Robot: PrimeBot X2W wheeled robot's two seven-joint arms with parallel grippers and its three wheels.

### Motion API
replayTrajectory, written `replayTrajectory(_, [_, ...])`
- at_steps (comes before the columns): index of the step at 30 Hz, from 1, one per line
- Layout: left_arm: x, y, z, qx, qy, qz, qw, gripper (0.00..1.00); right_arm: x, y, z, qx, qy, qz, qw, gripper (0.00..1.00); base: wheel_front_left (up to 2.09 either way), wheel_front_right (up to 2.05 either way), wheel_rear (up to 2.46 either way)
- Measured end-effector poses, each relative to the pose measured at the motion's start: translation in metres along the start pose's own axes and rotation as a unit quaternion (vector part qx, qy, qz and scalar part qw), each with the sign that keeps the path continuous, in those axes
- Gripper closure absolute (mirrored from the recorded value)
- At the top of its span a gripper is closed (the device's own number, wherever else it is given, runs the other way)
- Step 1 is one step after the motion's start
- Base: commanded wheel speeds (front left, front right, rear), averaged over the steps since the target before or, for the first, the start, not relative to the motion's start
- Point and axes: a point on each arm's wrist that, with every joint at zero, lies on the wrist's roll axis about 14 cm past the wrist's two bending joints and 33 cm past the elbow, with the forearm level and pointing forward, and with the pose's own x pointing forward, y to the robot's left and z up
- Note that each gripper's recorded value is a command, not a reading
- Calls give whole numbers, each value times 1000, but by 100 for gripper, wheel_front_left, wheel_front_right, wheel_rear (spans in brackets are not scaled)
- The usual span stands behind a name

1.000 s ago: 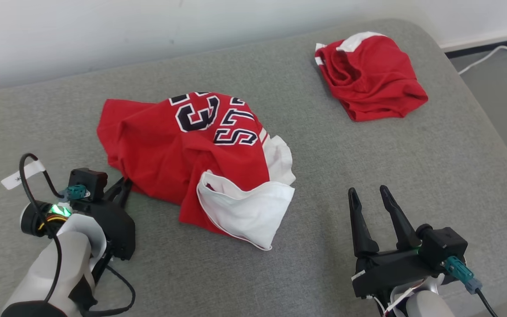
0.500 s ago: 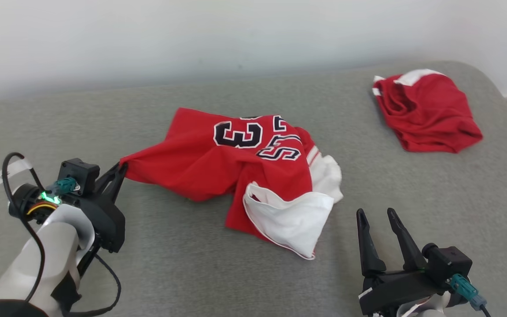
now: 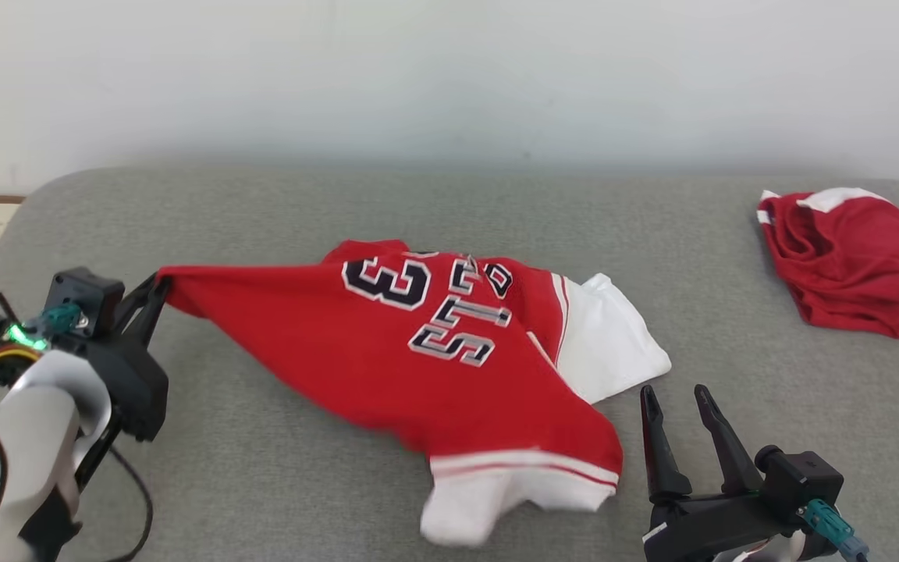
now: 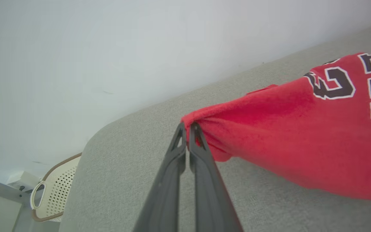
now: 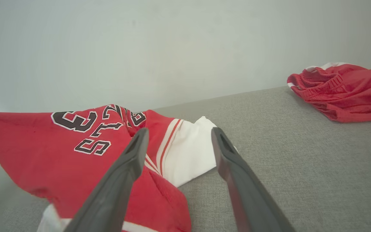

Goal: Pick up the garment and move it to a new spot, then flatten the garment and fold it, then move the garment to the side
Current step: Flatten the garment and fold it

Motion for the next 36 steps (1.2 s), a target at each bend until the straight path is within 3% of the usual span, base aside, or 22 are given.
replayTrajectory(3, [-14, 7, -11, -7, 13, 15, 1000, 100, 3, 7, 1, 0, -1, 11, 1000, 0, 0, 0, 0])
replayTrajectory(11, [-30, -14, -53, -42, 59, 7, 997, 100, 5, 9, -2, -1, 3, 16, 1000, 0, 0, 0, 0])
replayTrajectory(12, [-31, -15, -56, -45, 62, 8, 997, 95, 5, 9, -2, -3, 3, 15, 1000, 0, 0, 0, 0])
replayTrajectory(13, [-31, -17, -58, -49, 61, 9, 997, 63, 5, 7, -3, -4, 4, 14, 1000, 0, 0, 0, 0])
replayTrajectory(14, [-31, -18, -58, -51, 58, 11, 997, 0, 5, 6, -3, -4, 4, 12, 1000, 0, 0, 0, 0])
replayTrajectory(24, [-42, -26, -48, -106, -2, 49, 993, 0, 4, 3, -1, -10, 3, 7, 1000, 0, 0, 0, 0])
replayTrajectory(36, [-74, -32, -15, -160, -85, 109, 977, 0, 6, 0, 0, -18, 1, 5, 1000, 0, 0, 0, 0])
